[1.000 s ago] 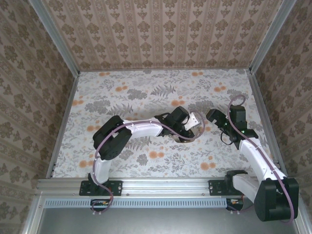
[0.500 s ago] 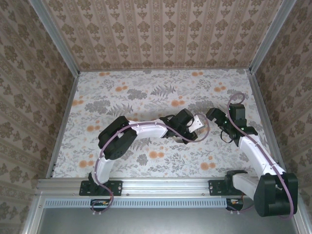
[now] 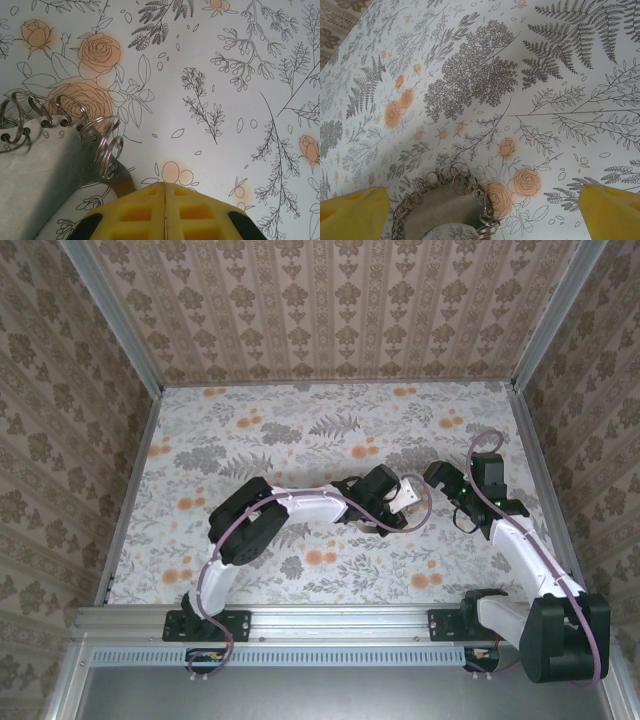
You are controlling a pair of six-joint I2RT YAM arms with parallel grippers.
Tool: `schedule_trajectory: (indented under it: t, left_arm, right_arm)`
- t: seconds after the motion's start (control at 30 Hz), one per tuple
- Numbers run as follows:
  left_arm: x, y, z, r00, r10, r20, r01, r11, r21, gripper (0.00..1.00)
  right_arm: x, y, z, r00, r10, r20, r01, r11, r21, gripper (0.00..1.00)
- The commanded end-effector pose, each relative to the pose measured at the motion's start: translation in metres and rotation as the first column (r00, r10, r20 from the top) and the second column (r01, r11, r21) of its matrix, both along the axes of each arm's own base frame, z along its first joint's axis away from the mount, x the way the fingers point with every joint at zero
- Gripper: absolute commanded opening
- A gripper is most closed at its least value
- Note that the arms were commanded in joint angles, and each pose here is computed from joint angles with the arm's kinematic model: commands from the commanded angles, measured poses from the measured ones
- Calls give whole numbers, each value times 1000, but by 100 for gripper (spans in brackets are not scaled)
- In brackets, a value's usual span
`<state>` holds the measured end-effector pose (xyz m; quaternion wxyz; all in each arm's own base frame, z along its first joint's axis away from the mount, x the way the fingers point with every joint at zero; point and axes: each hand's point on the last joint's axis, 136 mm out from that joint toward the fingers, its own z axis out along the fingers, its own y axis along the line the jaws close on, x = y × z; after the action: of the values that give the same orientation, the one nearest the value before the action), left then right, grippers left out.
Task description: Put the keys on the keyring
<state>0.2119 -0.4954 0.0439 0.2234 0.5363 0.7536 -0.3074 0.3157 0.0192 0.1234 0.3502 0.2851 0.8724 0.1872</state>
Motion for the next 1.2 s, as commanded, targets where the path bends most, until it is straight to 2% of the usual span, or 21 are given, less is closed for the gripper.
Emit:
schedule_trajectory:
  t: [0.0,0.7,1.0,1.17]
  left_arm:
    - [7,-8,4,1000,-26,13,26,999,-30,8]
    - [15,-16,0,1000,-18,-2,18,999,-49,6]
    - [16,-14,-5,1000,-15,-10,15,999,-37,0]
    - [16,-11,-10,1000,-7,-16,6,999,-32,0]
  right_arm:
    - [-4,0,1,1000,12,-5,-12,1000,2,98]
    - [-3,0,-4,1000,6,-12,-5,1000,21,98]
    - [-4,-1,-5,1000,2,-13,-2,1000,26,98]
    - [-3,-1,-4,1000,3,-13,-3,1000,31,98]
